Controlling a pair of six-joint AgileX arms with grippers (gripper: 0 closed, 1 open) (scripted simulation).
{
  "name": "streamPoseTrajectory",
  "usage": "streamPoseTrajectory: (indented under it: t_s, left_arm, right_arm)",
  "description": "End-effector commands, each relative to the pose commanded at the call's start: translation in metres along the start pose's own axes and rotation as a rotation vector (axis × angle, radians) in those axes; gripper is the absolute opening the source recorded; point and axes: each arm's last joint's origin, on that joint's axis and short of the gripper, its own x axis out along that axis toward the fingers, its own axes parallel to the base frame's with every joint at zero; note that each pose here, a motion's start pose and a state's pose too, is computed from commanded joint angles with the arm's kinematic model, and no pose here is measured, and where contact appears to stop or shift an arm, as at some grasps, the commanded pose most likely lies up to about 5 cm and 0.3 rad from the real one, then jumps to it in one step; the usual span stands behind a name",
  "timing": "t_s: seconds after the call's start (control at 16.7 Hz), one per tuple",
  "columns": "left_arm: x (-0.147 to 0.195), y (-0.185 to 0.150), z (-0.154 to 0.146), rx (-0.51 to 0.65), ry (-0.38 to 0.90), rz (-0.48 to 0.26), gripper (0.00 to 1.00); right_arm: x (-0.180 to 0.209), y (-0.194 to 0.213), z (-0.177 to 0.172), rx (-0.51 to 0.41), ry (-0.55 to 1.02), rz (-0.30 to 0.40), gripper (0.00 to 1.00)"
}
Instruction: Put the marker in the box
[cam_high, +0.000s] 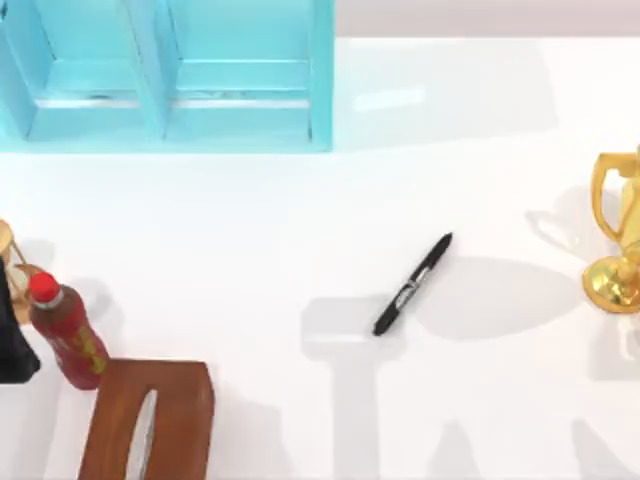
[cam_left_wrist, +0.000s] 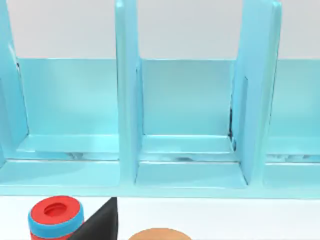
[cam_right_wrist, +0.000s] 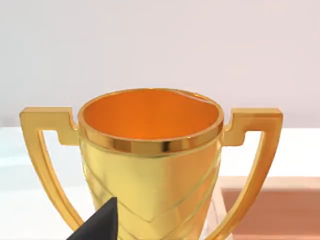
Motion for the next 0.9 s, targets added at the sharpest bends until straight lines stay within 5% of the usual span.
streamPoseTrajectory:
  t_s: [0.24, 0.48, 0.72, 0.9]
  left_arm:
    - [0.0, 0.0, 0.0, 0.0, 0.0, 0.0, 1.0]
    - [0.0, 0.0, 0.0, 0.0, 0.0, 0.0, 1.0]
    - [0.0, 0.0, 0.0, 0.0, 0.0, 0.0, 1.0]
    - [0.0, 0.0, 0.0, 0.0, 0.0, 0.0, 1.0]
  right_arm:
    - [0.0, 0.002, 0.006, 0.03, 0.018, 0.023, 1.0]
    - [0.005, 0.015, 0.045, 0.182, 0.139, 0.122, 1.0]
    - [0.033, 0.041, 0.098, 0.365, 0.407, 0.198, 1.0]
    - [0.077, 0.076, 0.119, 0.456, 0.701, 0.172, 1.0]
